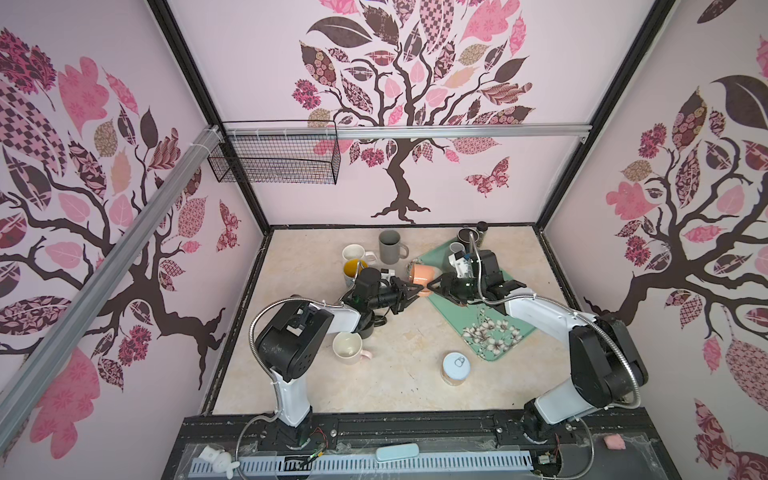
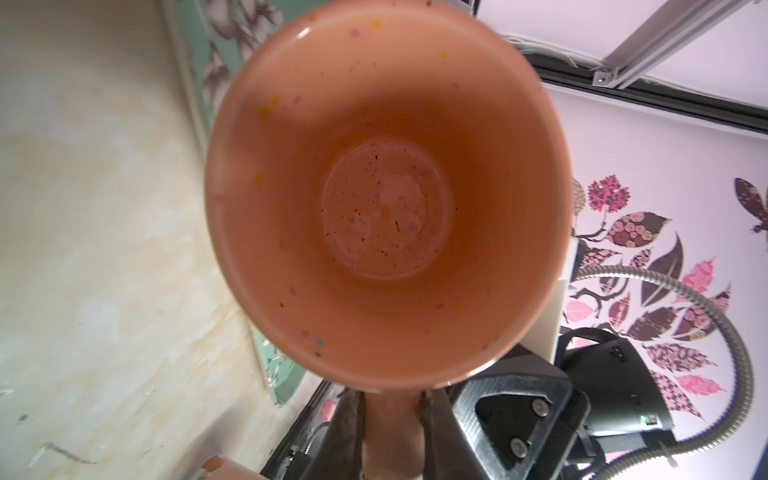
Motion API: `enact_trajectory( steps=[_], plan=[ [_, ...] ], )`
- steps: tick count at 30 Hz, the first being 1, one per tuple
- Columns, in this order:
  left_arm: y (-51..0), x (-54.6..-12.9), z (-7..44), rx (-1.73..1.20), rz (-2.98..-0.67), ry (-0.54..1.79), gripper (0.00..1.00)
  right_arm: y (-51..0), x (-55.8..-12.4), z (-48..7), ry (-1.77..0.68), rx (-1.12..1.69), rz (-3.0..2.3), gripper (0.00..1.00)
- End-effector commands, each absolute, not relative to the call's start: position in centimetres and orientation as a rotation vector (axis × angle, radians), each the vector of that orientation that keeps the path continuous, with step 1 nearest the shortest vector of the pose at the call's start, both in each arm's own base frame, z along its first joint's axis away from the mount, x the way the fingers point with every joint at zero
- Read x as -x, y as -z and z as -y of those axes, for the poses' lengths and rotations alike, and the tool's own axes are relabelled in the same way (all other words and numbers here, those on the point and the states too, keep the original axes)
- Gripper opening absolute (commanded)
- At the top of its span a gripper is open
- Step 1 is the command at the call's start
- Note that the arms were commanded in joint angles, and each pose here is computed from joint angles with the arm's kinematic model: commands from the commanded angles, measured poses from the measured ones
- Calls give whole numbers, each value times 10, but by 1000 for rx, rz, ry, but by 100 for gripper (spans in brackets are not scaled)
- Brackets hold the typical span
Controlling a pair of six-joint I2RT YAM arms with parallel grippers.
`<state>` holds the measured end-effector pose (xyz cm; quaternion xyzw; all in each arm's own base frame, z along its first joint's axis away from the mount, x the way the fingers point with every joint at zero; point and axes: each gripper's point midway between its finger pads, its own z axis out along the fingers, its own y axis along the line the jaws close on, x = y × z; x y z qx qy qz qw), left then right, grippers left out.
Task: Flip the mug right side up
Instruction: 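Rotate the mug upright with left gripper while right gripper releases the base, then lower the upright cream-and-pink mug onto the table beside the grey mug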
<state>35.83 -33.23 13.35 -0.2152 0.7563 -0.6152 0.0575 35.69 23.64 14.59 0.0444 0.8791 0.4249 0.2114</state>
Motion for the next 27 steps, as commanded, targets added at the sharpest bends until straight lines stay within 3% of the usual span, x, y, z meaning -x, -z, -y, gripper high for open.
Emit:
enact_trajectory(
  steps=[1, 6, 12, 27],
  plan=[
    [-172, -365, 333, 457, -2192, 1837, 0, -156, -363, -229, -1102, -70, -2429, 45],
    [-164, -369, 328, 426, -2269, 1676, 0, -162, -365, -218, -1077, -82, -2411, 45],
    [-161, -372, 313, 257, -2433, 1218, 0, -172, -363, -194, -1018, -120, -2368, 46],
    [-149, -397, 286, 15, -2504, 366, 0, -166, -343, -181, -984, -113, -2377, 46]
  ],
)
